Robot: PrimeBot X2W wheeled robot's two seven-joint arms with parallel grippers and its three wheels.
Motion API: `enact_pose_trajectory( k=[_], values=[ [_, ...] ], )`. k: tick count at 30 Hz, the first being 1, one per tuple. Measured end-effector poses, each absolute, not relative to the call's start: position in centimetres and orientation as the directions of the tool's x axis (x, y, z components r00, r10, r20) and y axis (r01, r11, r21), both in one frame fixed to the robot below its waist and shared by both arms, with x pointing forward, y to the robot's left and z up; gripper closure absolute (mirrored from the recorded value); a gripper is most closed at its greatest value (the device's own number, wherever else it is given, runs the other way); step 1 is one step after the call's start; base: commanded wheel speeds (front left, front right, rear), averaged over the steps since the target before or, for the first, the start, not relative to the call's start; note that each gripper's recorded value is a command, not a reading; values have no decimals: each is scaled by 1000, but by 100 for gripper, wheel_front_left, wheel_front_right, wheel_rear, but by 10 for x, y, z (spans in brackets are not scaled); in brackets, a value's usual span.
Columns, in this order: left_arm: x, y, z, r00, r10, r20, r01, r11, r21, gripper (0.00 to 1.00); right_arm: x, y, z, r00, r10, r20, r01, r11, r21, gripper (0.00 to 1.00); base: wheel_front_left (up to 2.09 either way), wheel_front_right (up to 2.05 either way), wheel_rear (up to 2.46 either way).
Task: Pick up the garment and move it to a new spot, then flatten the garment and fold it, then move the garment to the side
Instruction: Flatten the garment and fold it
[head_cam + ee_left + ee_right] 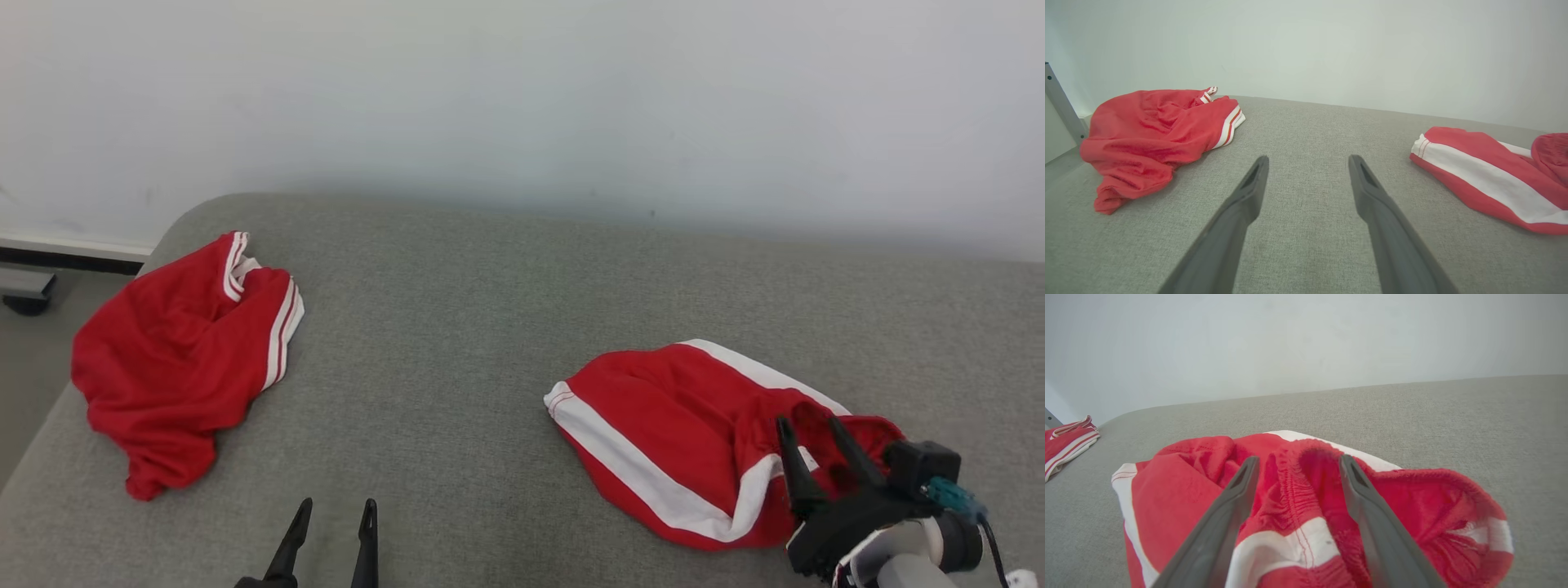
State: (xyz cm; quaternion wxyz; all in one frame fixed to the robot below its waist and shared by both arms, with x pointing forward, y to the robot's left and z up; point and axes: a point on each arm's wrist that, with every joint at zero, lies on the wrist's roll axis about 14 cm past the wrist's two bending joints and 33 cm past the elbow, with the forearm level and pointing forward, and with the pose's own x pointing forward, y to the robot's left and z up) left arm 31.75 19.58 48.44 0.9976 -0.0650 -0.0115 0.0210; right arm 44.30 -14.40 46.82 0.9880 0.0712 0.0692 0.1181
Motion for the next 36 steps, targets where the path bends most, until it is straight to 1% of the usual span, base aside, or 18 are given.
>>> enact_pose_trajectory(
  k=[4,6,7,11,16,19,24,31,36],
  values=[
    [325,186,486,1000,9,24,-5,992,-127,0,422,-161,468,973,208,-96,-188,965,182,0,0,0,0],
    [328,182,486,1000,-6,25,9,992,-126,0,415,-170,477,982,183,-53,-169,966,198,0,0,0,0],
    [328,182,486,1000,-6,25,9,992,-126,0,415,-170,477,982,183,-53,-169,966,198,0,0,0,0],
    [332,176,486,999,-27,24,30,992,-124,0,399,-186,498,992,124,35,-128,966,225,0,0,0,0],
    [336,171,485,999,-46,22,49,992,-120,0,376,-192,518,990,82,118,-108,965,239,0,0,0,0],
    [337,171,486,999,-49,24,51,992,-117,0,362,-188,522,987,91,134,-118,972,204,0,0,0,0],
    [339,172,490,998,-48,33,51,995,-89,0,348,-184,521,987,85,137,-112,973,201,0,0,0,0],
    [341,181,492,999,-27,40,29,998,-54,0,340,-178,514,990,81,114,-102,976,190,0,0,0,0],
    [344,182,490,999,-43,31,45,998,-41,0,341,-175,507,992,85,95,-102,977,188,0,0,0,0]
  ],
)
